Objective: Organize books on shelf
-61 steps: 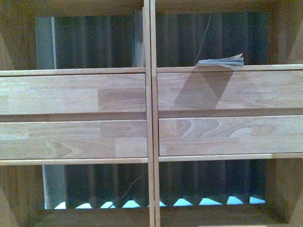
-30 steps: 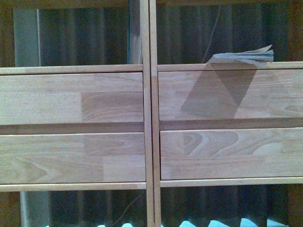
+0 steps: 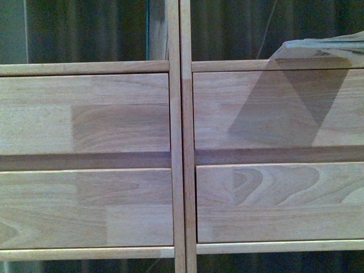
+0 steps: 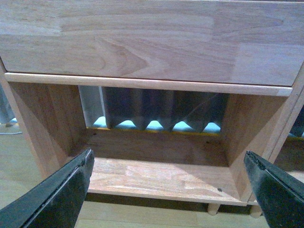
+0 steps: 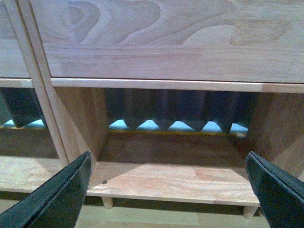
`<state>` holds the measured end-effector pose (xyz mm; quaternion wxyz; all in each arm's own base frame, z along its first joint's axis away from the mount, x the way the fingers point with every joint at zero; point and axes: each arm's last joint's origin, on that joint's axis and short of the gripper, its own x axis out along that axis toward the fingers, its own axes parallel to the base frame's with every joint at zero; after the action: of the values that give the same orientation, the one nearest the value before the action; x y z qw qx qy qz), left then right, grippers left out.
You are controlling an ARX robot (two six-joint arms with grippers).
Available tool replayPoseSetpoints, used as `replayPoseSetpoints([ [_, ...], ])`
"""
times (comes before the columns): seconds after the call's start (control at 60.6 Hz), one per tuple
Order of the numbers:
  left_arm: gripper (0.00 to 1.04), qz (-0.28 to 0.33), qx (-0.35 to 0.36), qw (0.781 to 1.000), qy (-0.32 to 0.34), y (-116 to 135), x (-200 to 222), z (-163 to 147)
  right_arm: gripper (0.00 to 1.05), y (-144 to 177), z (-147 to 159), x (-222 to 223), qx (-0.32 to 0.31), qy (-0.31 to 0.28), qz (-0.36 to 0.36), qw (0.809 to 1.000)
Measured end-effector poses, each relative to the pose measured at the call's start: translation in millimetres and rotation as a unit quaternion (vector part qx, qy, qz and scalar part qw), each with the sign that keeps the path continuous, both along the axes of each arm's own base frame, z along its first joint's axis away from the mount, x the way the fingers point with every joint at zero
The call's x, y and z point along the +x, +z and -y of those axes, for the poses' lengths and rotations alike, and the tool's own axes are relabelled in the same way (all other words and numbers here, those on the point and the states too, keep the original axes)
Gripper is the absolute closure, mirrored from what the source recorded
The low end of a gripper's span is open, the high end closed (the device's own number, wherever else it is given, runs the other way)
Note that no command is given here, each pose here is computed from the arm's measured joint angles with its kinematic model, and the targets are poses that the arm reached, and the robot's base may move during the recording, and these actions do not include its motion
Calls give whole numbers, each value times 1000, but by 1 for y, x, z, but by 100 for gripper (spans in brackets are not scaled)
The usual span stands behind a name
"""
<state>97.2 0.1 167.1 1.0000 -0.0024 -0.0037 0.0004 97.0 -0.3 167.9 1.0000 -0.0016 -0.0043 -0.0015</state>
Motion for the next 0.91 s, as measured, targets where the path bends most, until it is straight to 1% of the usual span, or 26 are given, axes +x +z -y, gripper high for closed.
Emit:
replayPoseSetpoints([
  [0.528,7,0,0,1000,0,0,0,0,7,0,0,0,2,2,0,1000],
  [0.561,7,0,0,1000,0,0,0,0,7,0,0,1,19,30,-13,999],
  [0.611,7,0,0,1000,0,0,0,0,7,3,1,4,61,88,-38,993],
  [0.644,7,0,0,1000,-1,0,0,0,7,12,3,8,110,123,-47,985],
  [0.677,7,0,0,1000,0,0,0,0,7,19,5,12,131,138,-48,981],
  [0.693,7,0,0,1000,0,0,0,0,7,25,5,16,155,148,-48,976],
  [0.71,7,0,0,1000,0,0,0,0,7,29,5,18,159,152,-45,975],
  [0.743,7,0,0,1000,0,0,0,0,7,43,6,26,193,161,-36,967],
  [0.809,7,0,0,1000,0,0,0,0,7,67,4,44,235,169,-15,957],
  [0.875,7,0,0,1000,0,0,0,0,7,85,1,62,269,173,-5,947],
  [0.908,7,0,0,1000,0,0,0,0,7,94,-3,75,300,178,-7,937],
])
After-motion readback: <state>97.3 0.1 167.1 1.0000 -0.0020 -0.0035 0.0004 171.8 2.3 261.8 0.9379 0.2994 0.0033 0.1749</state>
